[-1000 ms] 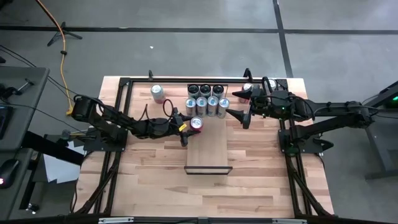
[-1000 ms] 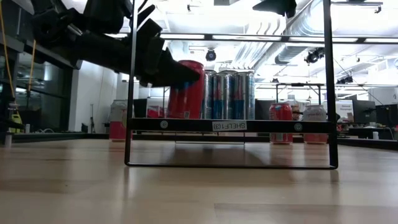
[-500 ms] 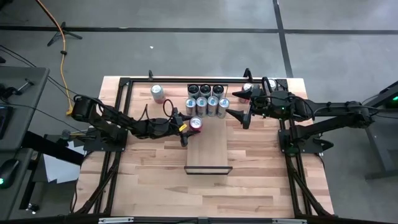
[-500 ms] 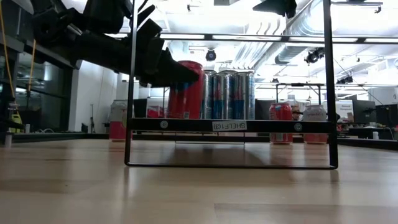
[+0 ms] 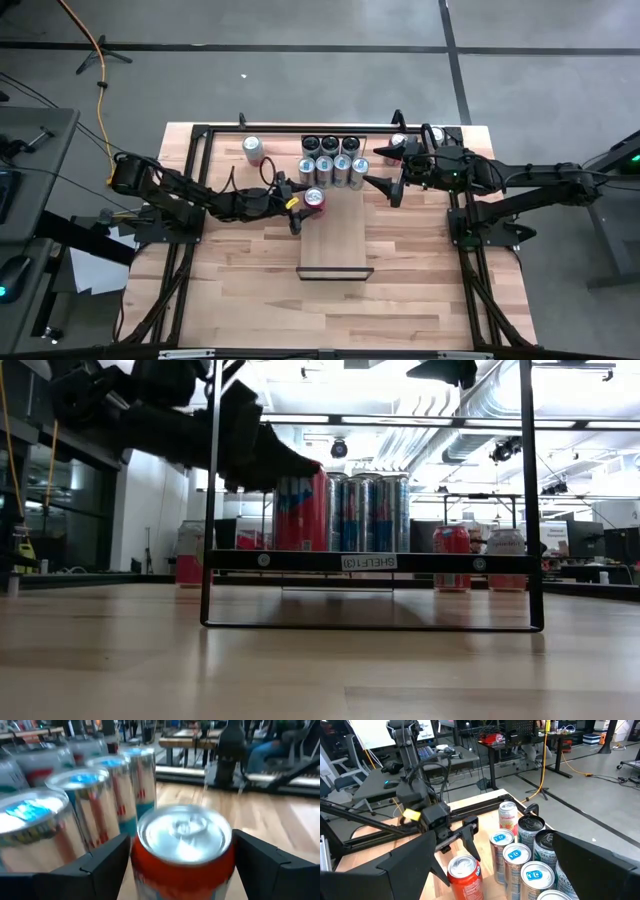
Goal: Place canned beverage on shelf
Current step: Put the left red soda can on the shelf
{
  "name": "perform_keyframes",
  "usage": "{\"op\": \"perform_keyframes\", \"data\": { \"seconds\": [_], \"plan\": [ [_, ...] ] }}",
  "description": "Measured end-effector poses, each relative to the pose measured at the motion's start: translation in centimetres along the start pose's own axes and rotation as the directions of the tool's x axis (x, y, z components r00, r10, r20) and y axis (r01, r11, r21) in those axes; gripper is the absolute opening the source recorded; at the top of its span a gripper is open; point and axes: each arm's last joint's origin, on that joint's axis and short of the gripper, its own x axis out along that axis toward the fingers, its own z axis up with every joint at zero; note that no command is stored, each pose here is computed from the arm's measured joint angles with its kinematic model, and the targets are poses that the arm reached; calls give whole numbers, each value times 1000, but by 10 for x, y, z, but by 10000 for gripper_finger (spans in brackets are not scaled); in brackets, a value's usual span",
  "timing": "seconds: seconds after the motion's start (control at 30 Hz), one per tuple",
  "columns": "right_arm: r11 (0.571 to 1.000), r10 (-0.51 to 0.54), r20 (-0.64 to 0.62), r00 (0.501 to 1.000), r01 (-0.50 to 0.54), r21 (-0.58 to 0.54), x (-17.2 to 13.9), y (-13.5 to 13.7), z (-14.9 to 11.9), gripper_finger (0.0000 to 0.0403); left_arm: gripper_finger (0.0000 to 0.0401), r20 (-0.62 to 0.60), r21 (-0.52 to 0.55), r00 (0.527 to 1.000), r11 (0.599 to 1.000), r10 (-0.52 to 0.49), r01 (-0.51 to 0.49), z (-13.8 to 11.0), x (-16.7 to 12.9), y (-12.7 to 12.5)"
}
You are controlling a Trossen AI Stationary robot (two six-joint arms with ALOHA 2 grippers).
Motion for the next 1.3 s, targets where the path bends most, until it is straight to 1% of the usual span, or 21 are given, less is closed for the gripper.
{"op": "perform_keyframes", "data": {
  "seconds": [0.17, 0.37, 0.47, 0.53, 0.6, 0.67, 0.77, 0.83, 0.93, 1.0, 1.17, 1.2, 1.3],
  "plan": [
    [1000, 0, 0, 1000, 0, 0, 0, 0, 0, 386, 294, 75, -29, 997, 1000, 4, -2, 22, -10, 4],
    [1000, 0, 0, 1000, 0, 0, 0, 0, 0, 386, 294, 148, -55, 989, 999, 4, 4, 54, -34, 12],
    [1000, -15, 2, 1000, 15, 0, 0, 0, 0, 386, 294, 245, -80, 969, 997, 14, 6, 76, -52, 18],
    [999, -32, 11, 999, 32, 9, 1, -1, 0, 386, 294, 312, -125, 949, 992, 38, 1, 91, -66, 23],
    [998, -30, 49, 998, 27, 56, 3, 0, 3, 386, 294, 376, -179, 924, 984, 69, -1, 106, -80, 29],
    [991, -26, 80, 996, 16, 132, 4, 1, 6, 386, 293, 440, -220, 894, 975, 88, 12, 118, -94, 34],
    [970, -17, 116, 993, -12, 242, 6, 2, 9, 386, 281, 504, -248, 858, 968, 99, 34, 130, -113, 41],
    [960, -14, 141, 990, -26, 278, 8, 3, 11, 386, 265, 540, -256, 837, 965, 95, 56, 136, -123, 44],
    [957, -14, 140, 990, -27, 289, 12, 4, 9, 386, 219, 561, -248, 823, 966, 86, 68, 140, -133, 47],
    [964, -13, 125, 992, -21, 263, 15, 5, 7, 386, 175, 550, -231, 832, 971, 80, 59, 139, -136, 48],
    [972, -4, 71, 997, -13, 236, 26, 8, -2, 386, 30, 537, -226, 840, 973, 78, 54, 138, -138, 49],
    [972, 4, 60, 998, -18, 233, 29, 8, -4, 386, 16, 535, -225, 841, 973, 77, 54, 138, -138, 49],
    [969, 28, 35, 999, -35, 245, 36, 11, -9, 386, 15, 531, -228, 843, 973, 85, 46, 138, -138, 49]
  ]
}}
